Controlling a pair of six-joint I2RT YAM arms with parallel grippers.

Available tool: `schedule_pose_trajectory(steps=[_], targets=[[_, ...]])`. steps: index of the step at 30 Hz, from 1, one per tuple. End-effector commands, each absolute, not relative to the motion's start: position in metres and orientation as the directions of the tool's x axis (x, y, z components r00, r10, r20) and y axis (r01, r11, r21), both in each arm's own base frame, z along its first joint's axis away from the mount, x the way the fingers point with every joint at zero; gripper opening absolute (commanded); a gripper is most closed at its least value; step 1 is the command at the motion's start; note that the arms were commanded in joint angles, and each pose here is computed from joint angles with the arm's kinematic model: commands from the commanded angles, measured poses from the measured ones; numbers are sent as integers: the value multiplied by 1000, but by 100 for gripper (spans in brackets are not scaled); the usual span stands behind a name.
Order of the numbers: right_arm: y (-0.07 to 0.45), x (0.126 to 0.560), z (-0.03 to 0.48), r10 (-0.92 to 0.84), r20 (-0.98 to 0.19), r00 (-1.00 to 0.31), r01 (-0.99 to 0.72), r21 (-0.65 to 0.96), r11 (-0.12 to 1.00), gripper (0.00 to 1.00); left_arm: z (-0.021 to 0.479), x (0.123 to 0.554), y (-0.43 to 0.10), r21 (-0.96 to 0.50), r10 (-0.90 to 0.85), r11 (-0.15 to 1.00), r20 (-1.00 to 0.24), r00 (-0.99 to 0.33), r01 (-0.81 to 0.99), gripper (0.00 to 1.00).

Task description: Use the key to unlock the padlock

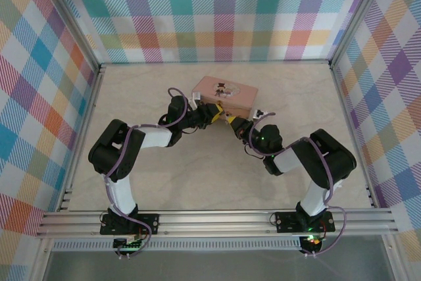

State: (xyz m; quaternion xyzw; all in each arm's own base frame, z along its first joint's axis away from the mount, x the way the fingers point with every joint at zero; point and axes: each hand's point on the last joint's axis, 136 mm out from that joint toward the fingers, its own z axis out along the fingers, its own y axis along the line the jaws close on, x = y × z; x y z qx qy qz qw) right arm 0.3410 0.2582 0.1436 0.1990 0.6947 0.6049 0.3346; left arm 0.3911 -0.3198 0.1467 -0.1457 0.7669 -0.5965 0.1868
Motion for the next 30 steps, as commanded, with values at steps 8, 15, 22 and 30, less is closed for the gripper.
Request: schedule_pose_trajectory(steps=[8,15,22,30], targets=[[266,349,151,685,-232,-690,-145,972,182,0,170,387,-330,-980,-431,179,-156,-889,86,16],[269,350,149,680,-227,-697,-145,974,177,0,170,386,-330,-981,-432,176,-156,-888,87,16],[271,351,153,676,-233,-699,-159,972,171,0,169,386,-330,-982,-430,171,-151,-890,84,16],[275,351,156,670,-235,-704,-172,972,160,0,165,386,-330,-982,-428,174,-147,-892,79,16]])
